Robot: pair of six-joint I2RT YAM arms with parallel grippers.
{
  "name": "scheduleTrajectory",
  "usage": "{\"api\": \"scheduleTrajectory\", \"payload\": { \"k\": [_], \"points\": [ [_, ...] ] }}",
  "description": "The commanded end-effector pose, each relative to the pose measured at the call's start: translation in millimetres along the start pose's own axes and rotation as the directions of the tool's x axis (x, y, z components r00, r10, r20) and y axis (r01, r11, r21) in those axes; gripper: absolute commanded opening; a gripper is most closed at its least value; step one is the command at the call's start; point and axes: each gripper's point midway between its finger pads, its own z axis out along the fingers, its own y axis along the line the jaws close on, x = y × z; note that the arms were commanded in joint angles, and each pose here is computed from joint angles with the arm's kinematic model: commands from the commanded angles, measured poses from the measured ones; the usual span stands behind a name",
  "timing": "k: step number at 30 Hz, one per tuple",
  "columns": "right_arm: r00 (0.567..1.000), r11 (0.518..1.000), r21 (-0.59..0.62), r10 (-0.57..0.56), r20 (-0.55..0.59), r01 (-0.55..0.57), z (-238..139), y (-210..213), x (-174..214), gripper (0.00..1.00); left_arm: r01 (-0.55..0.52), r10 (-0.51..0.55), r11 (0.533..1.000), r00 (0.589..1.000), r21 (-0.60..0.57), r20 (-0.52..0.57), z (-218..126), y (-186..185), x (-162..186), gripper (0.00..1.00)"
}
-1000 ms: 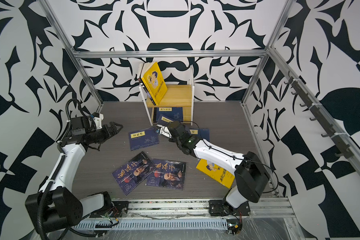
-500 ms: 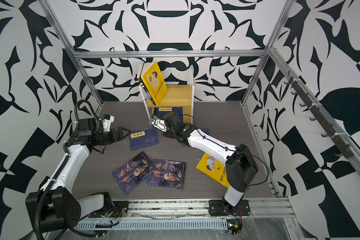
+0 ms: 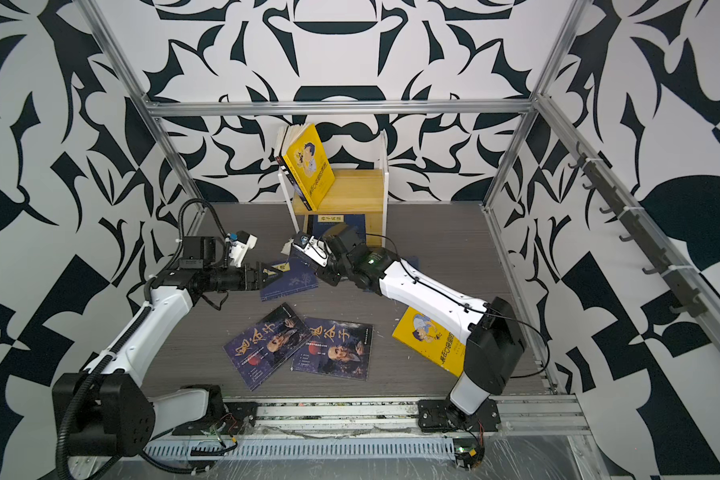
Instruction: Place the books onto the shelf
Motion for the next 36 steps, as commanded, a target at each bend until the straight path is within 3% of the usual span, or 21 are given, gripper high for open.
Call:
{"api": "scheduleTrajectory", "payload": {
  "k": [1,6,10,11,14,17,19,23,28,31,34,36],
  "points": [
    [0.996,1.0,0.026,0.007,0.088,-0.009,-15,0,-35,0.0,0.009,-0.009,0.999,1.0,0.031,-0.021,9,-3,8,0.86],
    [0.995,1.0,0.0,-0.028,0.096,0.028,-18,13,-39,0.0,0.039,-0.037,0.997,0.999,-0.073,0.036,2,16,-8,0.68],
    [0.99,0.992,-0.033,-0.121,0.075,0.123,-16,30,-30,0.0,0.164,-0.147,0.98,0.979,-0.117,0.145,-17,34,-31,0.33],
    [0.986,0.986,-0.047,-0.156,0.065,0.159,-15,36,-27,0.0,0.177,-0.159,0.978,0.975,-0.107,0.155,-20,32,-34,0.28],
    [0.962,0.958,-0.104,-0.261,0.075,0.268,-15,61,-24,0.0,0.191,-0.18,0.98,0.971,-0.06,0.158,-19,27,-32,0.27],
    [0.961,0.955,-0.118,-0.262,0.089,0.271,-11,70,-30,0.0,0.226,-0.222,0.974,0.962,-0.005,0.158,-16,22,-32,0.28],
    [0.967,0.962,-0.109,-0.242,0.084,0.25,-9,68,-33,0.0,0.215,-0.211,0.977,0.965,-0.007,0.155,-17,21,-32,0.3],
    [0.98,0.98,0.016,-0.2,0.002,0.2,-3,34,-21,0.0,0.196,-0.175,0.975,0.968,-0.104,0.181,-30,39,-34,0.52],
    [0.992,0.986,0.109,-0.125,-0.003,0.124,-9,7,-16,0.0,0.135,-0.118,0.983,0.984,-0.126,0.132,-42,30,-28,0.66],
    [0.993,0.972,0.204,-0.117,0.008,0.113,-11,-10,-18,0.0,0.233,-0.238,0.971,0.965,0.055,0.113,-32,11,-22,0.8],
    [0.991,0.954,0.277,-0.132,0.029,0.119,-14,-21,-25,0.0,0.39,-0.413,0.881,0.91,0.266,0.035,-27,-12,-21,0.91],
    [0.987,0.939,0.32,-0.151,0.05,0.127,-16,-26,-29,0.0,0.455,-0.48,0.825,0.877,0.336,-0.008,-23,-20,-24,0.95]
  ]
}}
